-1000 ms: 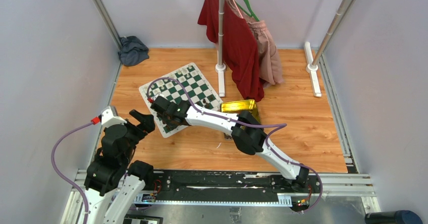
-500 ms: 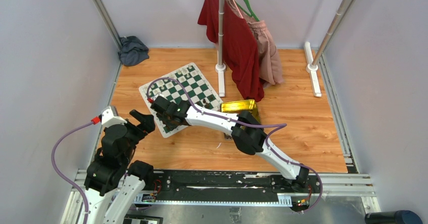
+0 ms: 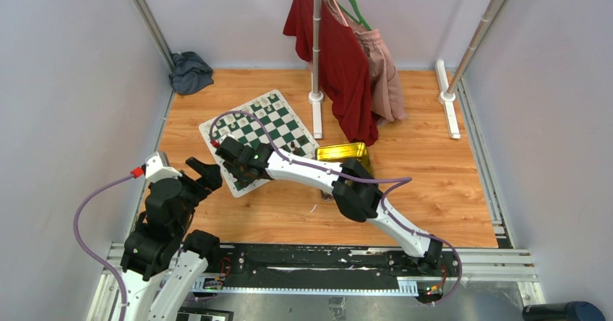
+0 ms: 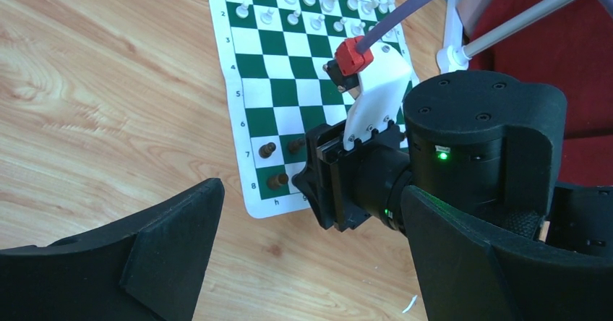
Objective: Set up the chess pieces on the board
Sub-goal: Place the chess piece on the chessboard.
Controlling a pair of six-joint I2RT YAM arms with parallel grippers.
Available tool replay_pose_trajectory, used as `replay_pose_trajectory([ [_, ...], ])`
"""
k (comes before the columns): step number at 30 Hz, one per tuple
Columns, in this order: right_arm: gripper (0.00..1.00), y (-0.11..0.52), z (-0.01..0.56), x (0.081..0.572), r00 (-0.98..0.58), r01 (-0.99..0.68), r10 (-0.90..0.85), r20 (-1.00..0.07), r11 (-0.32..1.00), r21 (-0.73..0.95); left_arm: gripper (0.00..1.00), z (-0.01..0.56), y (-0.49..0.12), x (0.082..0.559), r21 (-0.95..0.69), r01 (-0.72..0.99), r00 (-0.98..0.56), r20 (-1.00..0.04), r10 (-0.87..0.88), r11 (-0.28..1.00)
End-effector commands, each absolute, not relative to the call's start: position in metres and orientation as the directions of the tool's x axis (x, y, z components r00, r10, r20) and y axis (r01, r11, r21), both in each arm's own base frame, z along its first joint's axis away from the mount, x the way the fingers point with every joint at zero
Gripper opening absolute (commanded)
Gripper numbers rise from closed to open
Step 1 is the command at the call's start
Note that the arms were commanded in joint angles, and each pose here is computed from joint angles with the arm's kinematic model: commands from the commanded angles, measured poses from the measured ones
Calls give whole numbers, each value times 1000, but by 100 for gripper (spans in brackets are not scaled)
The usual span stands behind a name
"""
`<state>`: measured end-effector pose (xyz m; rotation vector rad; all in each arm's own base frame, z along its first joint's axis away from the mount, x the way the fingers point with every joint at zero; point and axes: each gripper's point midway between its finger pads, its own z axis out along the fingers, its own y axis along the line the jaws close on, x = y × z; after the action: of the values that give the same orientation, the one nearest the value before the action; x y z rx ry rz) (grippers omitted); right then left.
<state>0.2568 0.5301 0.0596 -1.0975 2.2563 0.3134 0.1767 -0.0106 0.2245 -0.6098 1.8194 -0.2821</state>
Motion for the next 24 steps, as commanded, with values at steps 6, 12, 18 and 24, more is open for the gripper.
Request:
replay_pose_trajectory([
  [6, 41, 524, 97, 256, -446, -777, -621, -645, 626, -67, 100, 231, -9, 176, -483, -251, -198, -822, -533, 839],
  [12, 41, 519, 100, 255, -445, -773, -622, -644, 630, -75, 100, 234, -7, 174, -494, -246, -182, -822, -540, 834],
  [18, 41, 514, 110, 255, -441, -769, -611, -657, 635, -75, 100, 234, -7, 173, -499, -243, -175, -821, -544, 832],
  [24, 41, 505, 122, 254, -436, -760, -602, -669, 644, -84, 100, 234, -8, 173, -503, -241, -176, -819, -547, 830],
])
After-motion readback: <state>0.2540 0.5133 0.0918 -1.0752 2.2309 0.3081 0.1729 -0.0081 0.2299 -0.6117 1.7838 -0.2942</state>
